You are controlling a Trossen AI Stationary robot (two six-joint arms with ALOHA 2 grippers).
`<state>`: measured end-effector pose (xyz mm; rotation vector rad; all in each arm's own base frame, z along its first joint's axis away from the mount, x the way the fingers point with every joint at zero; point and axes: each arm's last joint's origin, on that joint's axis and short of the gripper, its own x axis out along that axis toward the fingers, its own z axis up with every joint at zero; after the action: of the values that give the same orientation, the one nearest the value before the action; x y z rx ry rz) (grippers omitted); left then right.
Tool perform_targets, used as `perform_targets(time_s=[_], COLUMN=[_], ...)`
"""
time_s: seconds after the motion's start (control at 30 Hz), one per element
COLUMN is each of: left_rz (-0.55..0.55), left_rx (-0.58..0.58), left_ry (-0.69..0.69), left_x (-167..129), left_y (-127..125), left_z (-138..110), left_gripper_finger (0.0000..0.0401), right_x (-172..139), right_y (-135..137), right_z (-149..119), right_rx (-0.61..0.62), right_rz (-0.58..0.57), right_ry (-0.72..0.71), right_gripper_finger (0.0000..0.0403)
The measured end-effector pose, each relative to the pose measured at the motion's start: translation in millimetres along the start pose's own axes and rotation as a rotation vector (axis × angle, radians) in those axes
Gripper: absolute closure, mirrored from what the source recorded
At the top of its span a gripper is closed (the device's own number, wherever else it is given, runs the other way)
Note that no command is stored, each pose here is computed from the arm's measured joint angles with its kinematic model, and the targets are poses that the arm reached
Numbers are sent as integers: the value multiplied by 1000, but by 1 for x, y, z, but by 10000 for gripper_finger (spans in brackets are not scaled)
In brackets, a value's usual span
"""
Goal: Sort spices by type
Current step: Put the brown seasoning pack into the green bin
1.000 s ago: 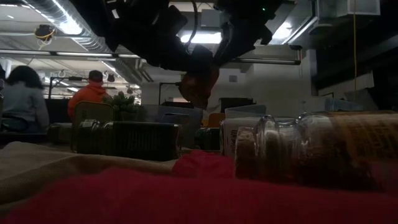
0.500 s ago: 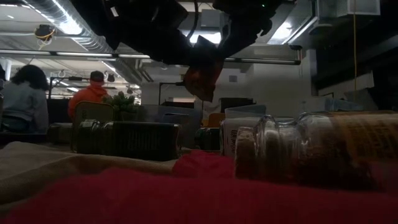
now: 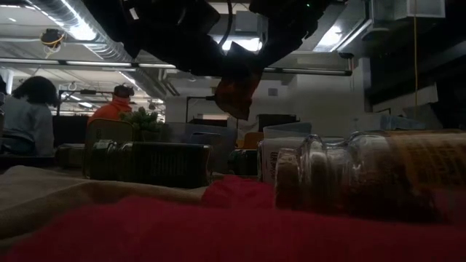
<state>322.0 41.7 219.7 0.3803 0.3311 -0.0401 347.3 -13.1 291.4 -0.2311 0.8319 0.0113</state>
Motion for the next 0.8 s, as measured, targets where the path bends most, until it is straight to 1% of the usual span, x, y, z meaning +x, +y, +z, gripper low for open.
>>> perform_targets(time_s=[0.07, 0.1, 0.17, 0.23, 0.43, 0.57, 0.67, 0.8], left_rz=[0, 1, 1, 1, 31, 54, 67, 109], left_rx=[-6, -7, -8, -7, -58, -44, -43, -46], left_ry=[0, 1, 1, 1, 6, -8, 2, 15], left_x=[0, 0, 0, 0, 0, 0, 0, -1], left_y=[0, 0, 0, 0, 1, 3, 3, 7], left_z=[0, 0, 0, 0, 0, 2, 1, 0], left_gripper_finger=[394, 395, 392, 379, 314, 278, 265, 259], right_x=[0, 0, 0, 0, 0, 0, 0, -2], right_y=[0, 0, 0, 0, 0, -1, -6, -20], right_z=[0, 0, 0, 0, -1, -4, -8, -14], right_rx=[1, 2, 3, 3, -3, -4, 7, 34], right_rz=[-1, 0, -1, -1, -4, -3, -10, -32], right_ry=[-3, -3, -3, -4, 10, 40, 74, 120], right_gripper_finger=[384, 393, 393, 394, 399, 400, 401, 401])
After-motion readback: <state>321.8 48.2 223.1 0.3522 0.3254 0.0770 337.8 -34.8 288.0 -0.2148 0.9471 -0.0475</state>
